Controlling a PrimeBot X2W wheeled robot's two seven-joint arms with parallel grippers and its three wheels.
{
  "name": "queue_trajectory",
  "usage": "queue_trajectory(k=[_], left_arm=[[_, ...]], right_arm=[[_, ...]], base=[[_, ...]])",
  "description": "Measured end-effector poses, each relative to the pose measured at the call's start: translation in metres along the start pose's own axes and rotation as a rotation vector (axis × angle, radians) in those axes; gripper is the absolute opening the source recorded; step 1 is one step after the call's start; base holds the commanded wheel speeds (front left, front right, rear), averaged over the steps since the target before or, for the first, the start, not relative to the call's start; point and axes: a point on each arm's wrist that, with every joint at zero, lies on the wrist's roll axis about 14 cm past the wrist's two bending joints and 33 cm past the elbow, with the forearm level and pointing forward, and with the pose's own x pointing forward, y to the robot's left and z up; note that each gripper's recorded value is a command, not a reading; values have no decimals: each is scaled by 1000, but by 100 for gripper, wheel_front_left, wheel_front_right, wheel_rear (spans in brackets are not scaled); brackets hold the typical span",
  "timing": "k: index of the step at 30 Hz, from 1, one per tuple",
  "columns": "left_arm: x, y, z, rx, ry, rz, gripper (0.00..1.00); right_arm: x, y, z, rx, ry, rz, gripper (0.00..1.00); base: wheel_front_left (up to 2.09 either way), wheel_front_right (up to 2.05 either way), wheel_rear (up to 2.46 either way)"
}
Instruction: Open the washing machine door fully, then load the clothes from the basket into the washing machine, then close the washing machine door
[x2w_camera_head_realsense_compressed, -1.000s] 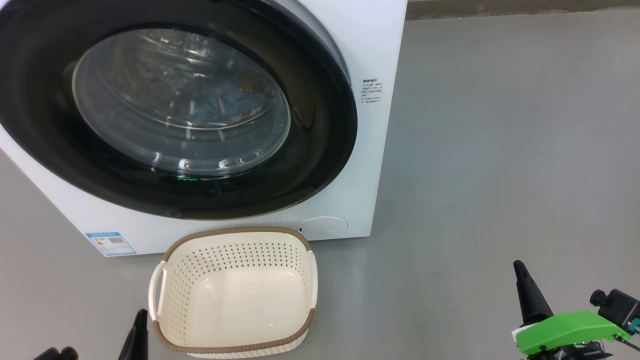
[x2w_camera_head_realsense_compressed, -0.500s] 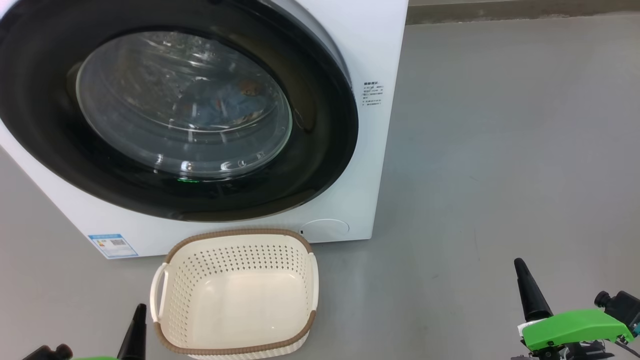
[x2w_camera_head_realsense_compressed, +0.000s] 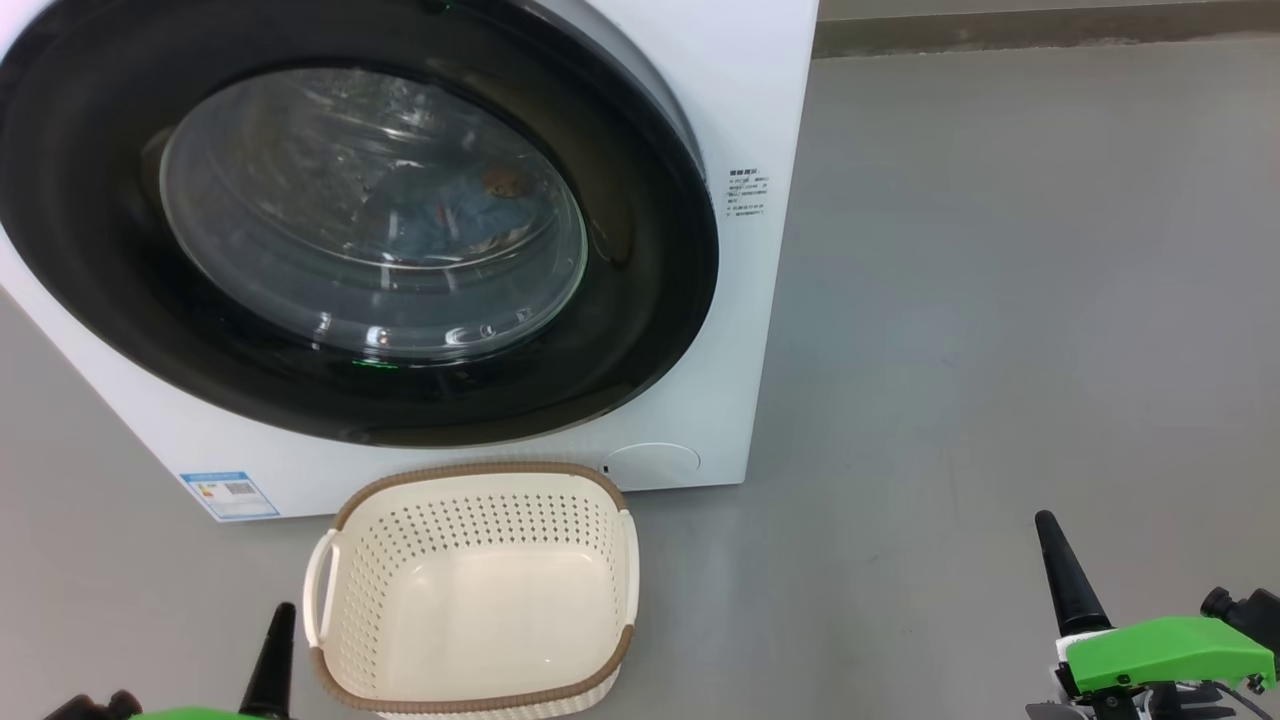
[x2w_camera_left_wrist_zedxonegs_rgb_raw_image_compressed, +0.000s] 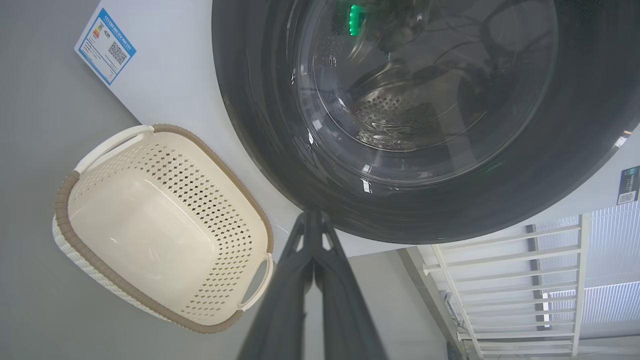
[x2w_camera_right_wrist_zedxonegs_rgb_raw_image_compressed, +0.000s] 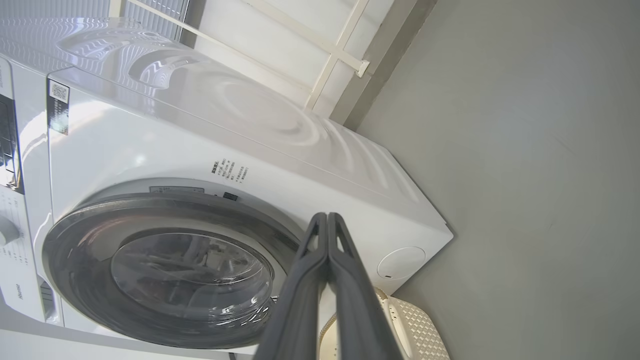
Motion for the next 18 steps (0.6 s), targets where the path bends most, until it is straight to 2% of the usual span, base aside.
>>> queue_trajectory(k=[18], left_arm=[[2, -8, 4, -179, -3, -22, 0]], right_arm=[[0, 10, 2, 186, 9, 32, 0]], base=[[0, 0, 0]])
